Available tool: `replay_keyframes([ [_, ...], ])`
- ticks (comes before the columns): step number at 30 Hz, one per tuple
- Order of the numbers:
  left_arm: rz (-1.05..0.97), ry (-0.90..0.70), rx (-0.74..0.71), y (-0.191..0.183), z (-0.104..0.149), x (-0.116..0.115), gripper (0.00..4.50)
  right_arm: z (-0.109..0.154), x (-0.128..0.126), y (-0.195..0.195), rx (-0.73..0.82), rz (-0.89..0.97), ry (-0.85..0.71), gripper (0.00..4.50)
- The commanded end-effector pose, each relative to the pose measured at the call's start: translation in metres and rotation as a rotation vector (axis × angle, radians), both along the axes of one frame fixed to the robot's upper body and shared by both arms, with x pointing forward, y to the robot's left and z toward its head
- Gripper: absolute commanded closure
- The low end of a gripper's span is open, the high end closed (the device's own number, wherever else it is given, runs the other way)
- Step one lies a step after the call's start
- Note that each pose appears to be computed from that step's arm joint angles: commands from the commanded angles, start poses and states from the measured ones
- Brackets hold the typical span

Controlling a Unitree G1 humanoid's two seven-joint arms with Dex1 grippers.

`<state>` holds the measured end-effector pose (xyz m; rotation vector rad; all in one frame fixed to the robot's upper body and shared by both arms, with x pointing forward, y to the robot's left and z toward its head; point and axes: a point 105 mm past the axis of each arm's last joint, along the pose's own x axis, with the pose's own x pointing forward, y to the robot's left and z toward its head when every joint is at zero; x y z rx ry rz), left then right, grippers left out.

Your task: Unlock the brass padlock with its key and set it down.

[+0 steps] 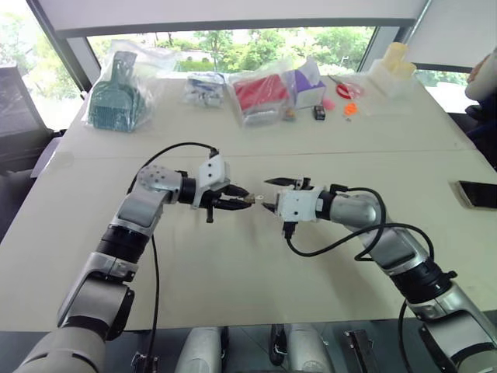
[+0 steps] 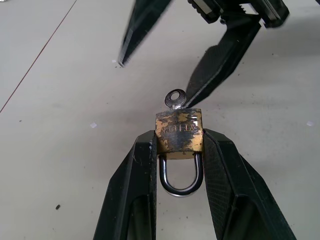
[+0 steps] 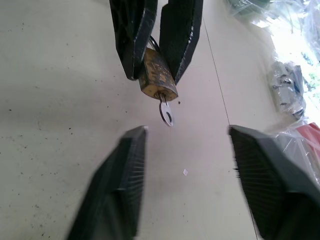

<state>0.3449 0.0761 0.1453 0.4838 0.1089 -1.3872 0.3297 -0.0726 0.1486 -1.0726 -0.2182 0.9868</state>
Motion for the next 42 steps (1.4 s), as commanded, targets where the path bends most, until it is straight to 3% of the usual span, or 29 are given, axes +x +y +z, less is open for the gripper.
replay_keyframes([
  [1, -0.013, -0.054, -0.021, -0.004, 0.013, -0.001, 3.78, 0.012, -0.005, 0.008, 0.021, 0.036, -0.041, 4.02],
  [2, -0.014, -0.054, -0.022, -0.004, 0.013, -0.002, 3.78, 0.011, -0.006, 0.009, 0.021, 0.041, -0.04, 4.46],
  [10, -0.018, -0.096, -0.021, -0.006, 0.017, -0.001, 3.78, 0.009, -0.008, 0.016, 0.013, 0.067, -0.016, 4.46],
  [14, -0.026, -0.219, 0.015, -0.009, 0.019, 0.002, 3.78, 0.006, -0.008, 0.018, 0.047, 0.062, 0.103, 4.46],
  [21, -0.073, -0.516, 0.039, -0.019, 0.029, 0.003, 3.78, -0.008, -0.014, 0.016, 0.082, 0.025, 0.441, 4.46],
  [25, -0.043, -0.463, 0.031, -0.014, 0.023, 0.008, 3.78, 0.003, -0.005, 0.021, 0.069, 0.033, 0.311, 4.46],
  [28, 0.007, -0.278, -0.054, -0.006, 0.023, 0.01, 3.78, 0.006, 0.009, 0.013, -0.073, 0.03, 0.007, 4.46],
  [31, 0.008, -0.167, -0.074, 0.0, 0.023, 0.007, 3.78, 0.01, 0.012, 0.007, -0.115, 0.07, -0.17, 4.46],
  [34, -0.003, -0.11, -0.074, 0.004, 0.024, 0.003, 3.78, 0.01, 0.008, 0.005, -0.125, 0.122, -0.248, 3.63],
  [41, 0.004, -0.085, -0.093, 0.002, 0.032, 0.003, 3.78, 0.004, 0.007, 0.004, -0.143, 0.143, -0.246, 0.05],
  [42, 0.006, -0.085, -0.093, 0.002, 0.032, 0.004, 3.78, 0.005, 0.007, 0.005, -0.14, 0.145, -0.253, 0.02],
])
